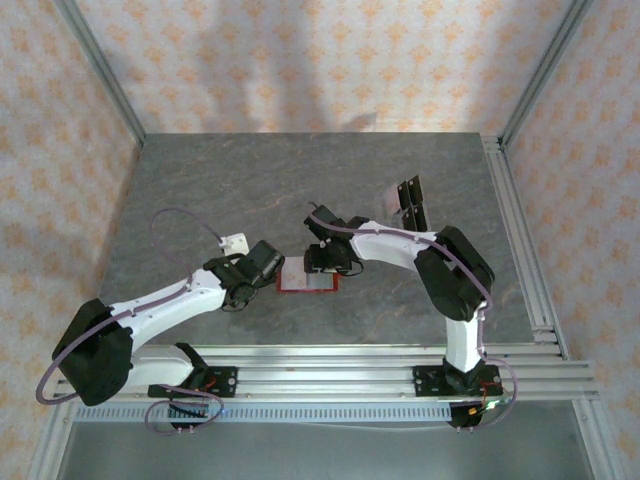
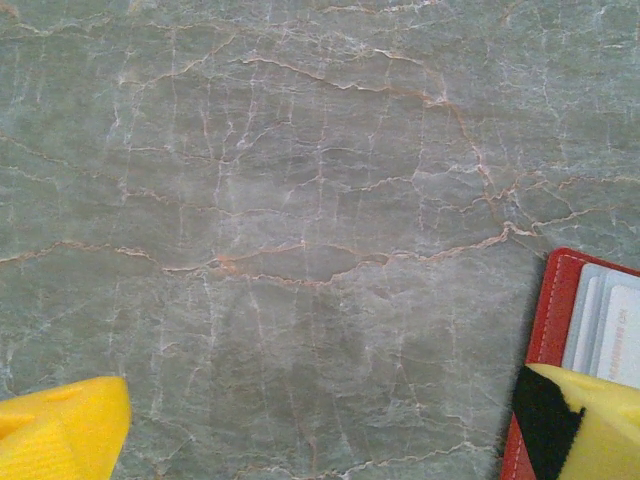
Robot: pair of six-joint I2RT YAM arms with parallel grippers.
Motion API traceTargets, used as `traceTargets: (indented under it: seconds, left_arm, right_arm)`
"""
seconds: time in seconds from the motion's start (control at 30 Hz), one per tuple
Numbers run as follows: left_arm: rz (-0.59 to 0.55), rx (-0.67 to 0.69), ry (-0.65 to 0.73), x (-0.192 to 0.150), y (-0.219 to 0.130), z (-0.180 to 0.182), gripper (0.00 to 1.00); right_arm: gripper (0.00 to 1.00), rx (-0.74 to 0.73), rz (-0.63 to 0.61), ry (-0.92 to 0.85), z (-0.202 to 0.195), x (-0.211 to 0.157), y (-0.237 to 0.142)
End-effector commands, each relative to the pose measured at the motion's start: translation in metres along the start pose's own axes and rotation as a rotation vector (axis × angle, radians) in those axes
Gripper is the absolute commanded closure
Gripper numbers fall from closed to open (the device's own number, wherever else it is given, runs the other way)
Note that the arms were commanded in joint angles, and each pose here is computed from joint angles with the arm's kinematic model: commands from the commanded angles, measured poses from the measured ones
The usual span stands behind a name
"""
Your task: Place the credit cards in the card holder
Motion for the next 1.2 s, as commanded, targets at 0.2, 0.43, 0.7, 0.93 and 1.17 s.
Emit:
traceTargets:
  seconds: [0.2,0.43,0.7,0.93,1.17]
  left_arm:
    - [-0.021,-0.023,-0.002,0.005,-0.003,-0.005,0.00]
    - [-0.025,-0.035,-0.009,0.005,-0.005,-0.004,0.00]
    - [-0.029,-0.042,-0.016,0.005,-0.007,-0.003,0.00]
    - [-0.032,-0.049,-0.020,0.005,-0.009,0.000,0.00]
    - [-0.024,-0.090,0.011,-0.006,-0.006,0.001,0.00]
  right_arm:
    - [0.45,0.153,0.050,-0.005,0.036,-0.002,0.004]
    - [0.45,0.254,0.052,0.020,0.061,0.003,-0.002]
    - [0.45,0.282,0.061,0.011,0.078,0.004,0.002]
    - [0.45,0.303,0.070,0.002,0.094,0.005,0.009]
    - [0.45,0.312,0.069,0.001,0.099,0.005,0.009]
Point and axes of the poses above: each hand's point on the last joint's axis, 136 mm out from that joint toward the fingers, its own y axis out along the fingers, its own z axis along the line the jaws close on, x = y × z, the point moved 2 cm from there along -y, back along the fingers, and after that the axes turned 4 degrees about y, right-handed, at the moved point
